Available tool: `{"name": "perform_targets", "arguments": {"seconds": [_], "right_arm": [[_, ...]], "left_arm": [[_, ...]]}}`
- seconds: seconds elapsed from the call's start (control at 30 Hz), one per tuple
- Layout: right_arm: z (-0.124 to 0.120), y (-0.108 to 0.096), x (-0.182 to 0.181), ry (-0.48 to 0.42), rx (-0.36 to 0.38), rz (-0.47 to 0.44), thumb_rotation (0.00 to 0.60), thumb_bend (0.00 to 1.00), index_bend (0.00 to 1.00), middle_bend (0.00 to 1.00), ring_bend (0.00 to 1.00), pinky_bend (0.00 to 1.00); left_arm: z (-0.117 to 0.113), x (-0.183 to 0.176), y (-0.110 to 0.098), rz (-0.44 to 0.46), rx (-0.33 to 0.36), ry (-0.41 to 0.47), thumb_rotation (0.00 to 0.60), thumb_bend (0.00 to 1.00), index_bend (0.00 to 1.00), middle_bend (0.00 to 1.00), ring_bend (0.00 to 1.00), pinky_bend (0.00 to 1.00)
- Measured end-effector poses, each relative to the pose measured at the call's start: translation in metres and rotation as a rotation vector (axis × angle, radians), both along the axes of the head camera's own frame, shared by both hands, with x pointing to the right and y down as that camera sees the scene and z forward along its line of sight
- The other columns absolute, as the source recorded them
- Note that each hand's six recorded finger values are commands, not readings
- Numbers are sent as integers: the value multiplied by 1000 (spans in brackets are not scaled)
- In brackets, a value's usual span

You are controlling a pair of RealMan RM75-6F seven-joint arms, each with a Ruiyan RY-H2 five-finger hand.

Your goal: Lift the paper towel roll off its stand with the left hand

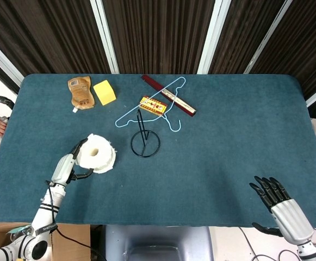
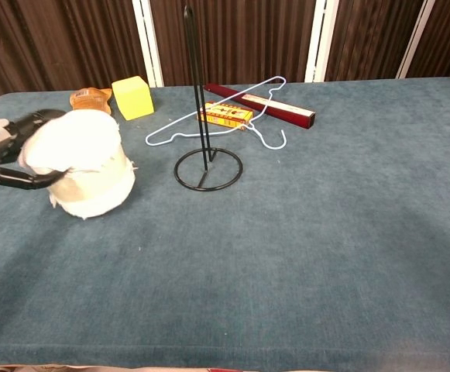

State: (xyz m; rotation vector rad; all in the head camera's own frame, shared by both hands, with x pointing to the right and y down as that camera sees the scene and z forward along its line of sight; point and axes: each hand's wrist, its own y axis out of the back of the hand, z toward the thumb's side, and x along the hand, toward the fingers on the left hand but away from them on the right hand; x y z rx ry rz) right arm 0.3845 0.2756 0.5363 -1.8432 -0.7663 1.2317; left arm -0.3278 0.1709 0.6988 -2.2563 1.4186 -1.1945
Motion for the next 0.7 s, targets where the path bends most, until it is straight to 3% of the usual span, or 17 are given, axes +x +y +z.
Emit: {"name": "perform_targets", "arguments": {"seconds": [0.13, 0.33, 0.53, 0.6, 0.7], "right_arm": [[0, 1, 0, 4, 1, -2, 600, 65, 0, 0, 0, 0], [1, 2, -1, 11, 3, -2, 600, 65, 0, 0, 0, 0], [1, 3, -4, 19, 23, 3, 600, 65, 0, 0, 0, 0], [2, 2, -4, 25, 32, 12, 600, 65, 0, 0, 0, 0], [5, 1, -6, 31, 30, 14, 600, 65, 0, 0, 0, 0]], "left_arm": [[-16, -12, 2, 36, 33, -15, 600, 393, 0, 0, 0, 30], [-57, -28, 14, 123, 194, -70, 600, 382, 0, 0, 0, 27], [-109, -56, 58, 272, 316, -215, 600, 385, 0, 0, 0, 14], [-117, -62, 80, 293, 325, -256, 600, 398, 0, 0, 0, 2], [-120, -61, 94, 342, 313, -273, 600, 407, 0, 0, 0, 0]]}}
